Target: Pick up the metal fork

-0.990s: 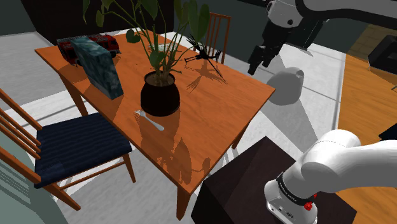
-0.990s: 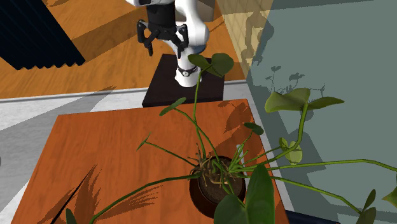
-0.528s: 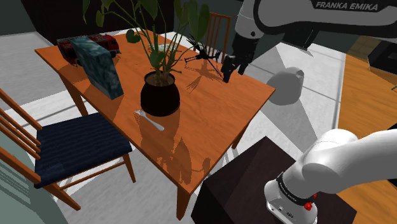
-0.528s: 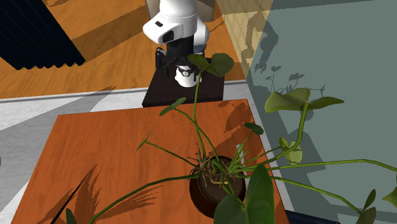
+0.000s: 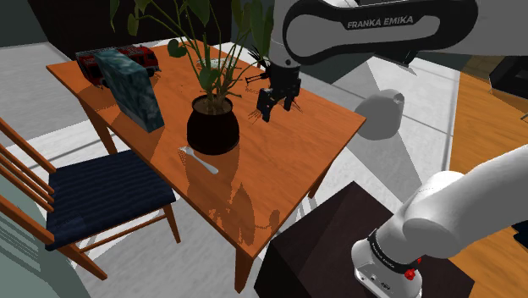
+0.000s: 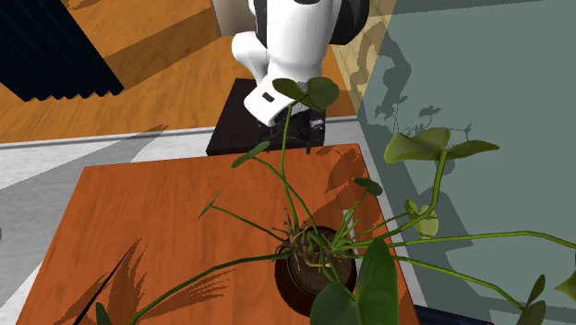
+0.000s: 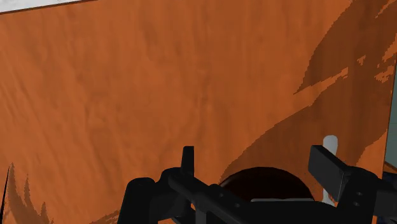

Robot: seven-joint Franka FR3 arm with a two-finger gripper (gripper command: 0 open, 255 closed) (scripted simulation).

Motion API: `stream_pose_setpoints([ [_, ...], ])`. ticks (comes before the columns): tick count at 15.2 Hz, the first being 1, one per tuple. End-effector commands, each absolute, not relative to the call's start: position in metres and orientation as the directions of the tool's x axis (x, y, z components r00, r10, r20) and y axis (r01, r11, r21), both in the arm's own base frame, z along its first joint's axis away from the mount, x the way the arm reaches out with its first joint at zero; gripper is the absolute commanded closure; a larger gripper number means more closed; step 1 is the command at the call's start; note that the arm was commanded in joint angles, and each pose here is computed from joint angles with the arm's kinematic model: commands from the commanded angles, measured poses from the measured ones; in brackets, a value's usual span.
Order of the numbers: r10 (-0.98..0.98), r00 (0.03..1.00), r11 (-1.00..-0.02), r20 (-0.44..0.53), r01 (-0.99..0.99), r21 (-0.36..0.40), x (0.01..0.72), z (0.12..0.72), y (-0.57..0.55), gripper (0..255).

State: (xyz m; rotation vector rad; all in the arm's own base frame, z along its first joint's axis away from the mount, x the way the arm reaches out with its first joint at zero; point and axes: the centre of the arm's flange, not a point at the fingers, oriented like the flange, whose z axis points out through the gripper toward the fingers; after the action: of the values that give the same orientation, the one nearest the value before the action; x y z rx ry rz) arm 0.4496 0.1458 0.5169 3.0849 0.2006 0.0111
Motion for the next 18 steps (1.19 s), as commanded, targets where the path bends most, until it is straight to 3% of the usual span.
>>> stream_pose_setpoints([
  [1, 0.135, 0.991, -0.99, -0.008, 0.135, 0.046, 0.462, 0.498, 0.165, 0],
  [18, 0.185, 0.977, -0.982, -0.111, 0.187, 0.014, 0.575, 0.369, 0.319, 0],
])
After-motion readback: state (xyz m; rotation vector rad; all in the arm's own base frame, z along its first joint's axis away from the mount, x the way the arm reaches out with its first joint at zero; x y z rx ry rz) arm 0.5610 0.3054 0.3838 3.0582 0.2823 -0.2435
